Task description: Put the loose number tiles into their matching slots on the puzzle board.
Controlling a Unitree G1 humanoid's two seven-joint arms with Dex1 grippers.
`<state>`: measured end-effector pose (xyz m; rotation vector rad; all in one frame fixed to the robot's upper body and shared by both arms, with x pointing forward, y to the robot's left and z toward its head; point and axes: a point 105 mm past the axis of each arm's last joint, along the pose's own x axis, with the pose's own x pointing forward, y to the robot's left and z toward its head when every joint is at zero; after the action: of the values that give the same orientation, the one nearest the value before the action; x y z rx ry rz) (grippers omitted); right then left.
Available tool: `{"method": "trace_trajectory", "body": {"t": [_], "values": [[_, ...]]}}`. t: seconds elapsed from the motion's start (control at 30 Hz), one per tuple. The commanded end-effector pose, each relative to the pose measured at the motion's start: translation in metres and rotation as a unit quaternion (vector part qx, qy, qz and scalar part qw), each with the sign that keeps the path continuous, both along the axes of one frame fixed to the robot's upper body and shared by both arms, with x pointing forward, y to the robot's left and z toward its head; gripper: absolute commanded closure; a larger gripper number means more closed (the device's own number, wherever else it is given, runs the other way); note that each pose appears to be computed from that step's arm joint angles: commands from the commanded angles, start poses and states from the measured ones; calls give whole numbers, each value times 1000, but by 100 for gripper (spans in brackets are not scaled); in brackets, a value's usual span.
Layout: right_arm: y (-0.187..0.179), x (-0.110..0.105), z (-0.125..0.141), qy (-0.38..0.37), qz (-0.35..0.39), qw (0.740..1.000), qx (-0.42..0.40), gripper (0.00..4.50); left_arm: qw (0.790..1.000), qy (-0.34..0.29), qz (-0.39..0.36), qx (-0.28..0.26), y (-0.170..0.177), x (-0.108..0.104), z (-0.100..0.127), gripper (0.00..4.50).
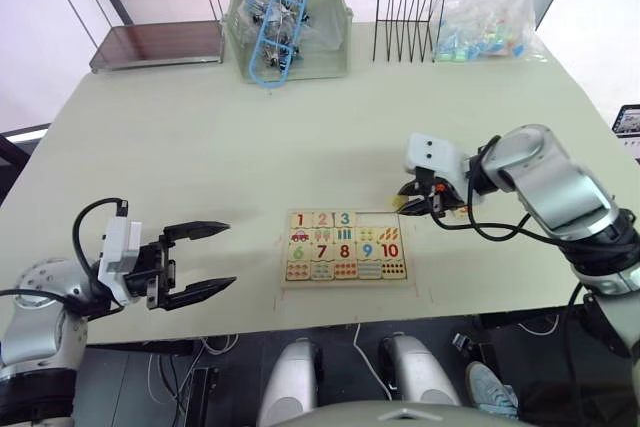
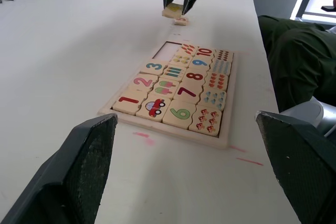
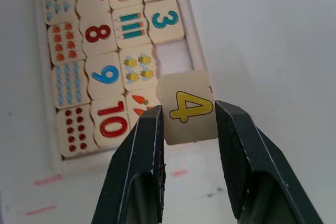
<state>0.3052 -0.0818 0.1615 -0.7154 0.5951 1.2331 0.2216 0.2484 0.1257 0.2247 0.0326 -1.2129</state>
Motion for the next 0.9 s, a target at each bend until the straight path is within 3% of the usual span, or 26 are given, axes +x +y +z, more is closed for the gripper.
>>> {"method": "trace_trajectory", "body": {"t": [0.03, 0.53, 0.9], "values": [[13, -3, 10, -14, 9, 1000, 1, 364, 1000, -10, -3, 14, -4, 0, 7, 0], [50, 5, -3, -2, -18, 999, -51, 364, 1000, -10, 13, 11, -13, 0, 10, 0], [55, 10, -11, -6, -6, 997, -82, 364, 1000, -10, 14, 7, -16, -1, 11, 0]]}}
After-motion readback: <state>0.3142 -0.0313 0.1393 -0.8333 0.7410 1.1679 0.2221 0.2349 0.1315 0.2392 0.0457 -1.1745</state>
